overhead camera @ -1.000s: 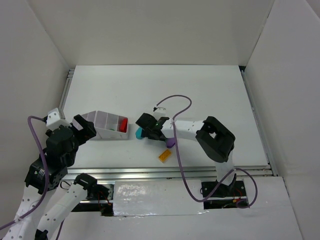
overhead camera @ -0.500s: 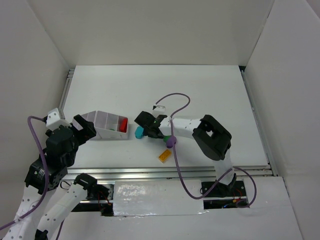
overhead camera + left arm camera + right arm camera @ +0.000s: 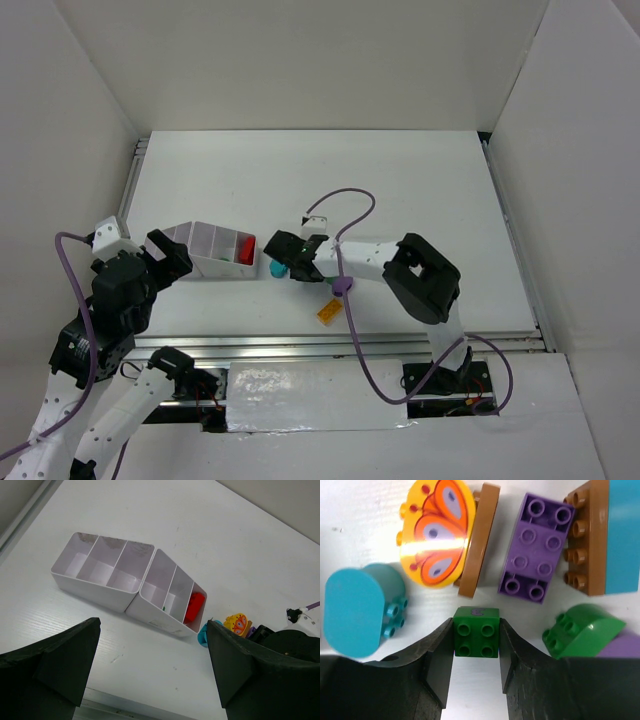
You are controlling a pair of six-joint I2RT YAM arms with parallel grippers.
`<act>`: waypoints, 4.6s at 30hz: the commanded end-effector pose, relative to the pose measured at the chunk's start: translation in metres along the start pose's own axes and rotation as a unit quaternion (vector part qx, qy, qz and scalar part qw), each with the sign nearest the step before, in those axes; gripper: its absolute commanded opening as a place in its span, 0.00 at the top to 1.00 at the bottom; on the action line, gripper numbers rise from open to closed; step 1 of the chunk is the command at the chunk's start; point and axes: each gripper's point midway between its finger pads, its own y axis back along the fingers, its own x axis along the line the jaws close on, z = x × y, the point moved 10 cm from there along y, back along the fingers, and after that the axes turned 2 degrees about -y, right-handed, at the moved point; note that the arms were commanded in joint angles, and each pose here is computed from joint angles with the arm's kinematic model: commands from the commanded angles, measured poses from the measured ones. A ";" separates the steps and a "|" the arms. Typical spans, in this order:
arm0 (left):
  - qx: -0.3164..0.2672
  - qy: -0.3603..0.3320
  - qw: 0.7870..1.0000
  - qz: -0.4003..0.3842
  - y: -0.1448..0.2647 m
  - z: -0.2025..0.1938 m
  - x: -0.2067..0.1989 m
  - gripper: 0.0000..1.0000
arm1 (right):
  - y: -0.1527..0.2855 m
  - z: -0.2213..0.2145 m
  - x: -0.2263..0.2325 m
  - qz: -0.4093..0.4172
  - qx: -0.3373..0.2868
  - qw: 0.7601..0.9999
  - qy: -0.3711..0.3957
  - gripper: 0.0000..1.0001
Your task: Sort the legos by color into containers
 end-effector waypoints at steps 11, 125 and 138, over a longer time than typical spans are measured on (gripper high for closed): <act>-0.027 0.015 1.000 0.001 0.003 0.008 0.001 0.00 | 0.104 0.043 0.049 0.176 -0.072 0.982 0.007 0.82; 0.085 -0.069 0.991 -0.080 -0.030 -0.015 -0.033 0.00 | 0.021 -0.012 -0.076 0.052 0.006 0.995 0.081 0.83; 0.114 -0.071 0.985 -0.112 -0.036 -0.019 -0.045 0.01 | 0.062 0.005 -0.076 0.100 -0.065 0.989 0.088 0.86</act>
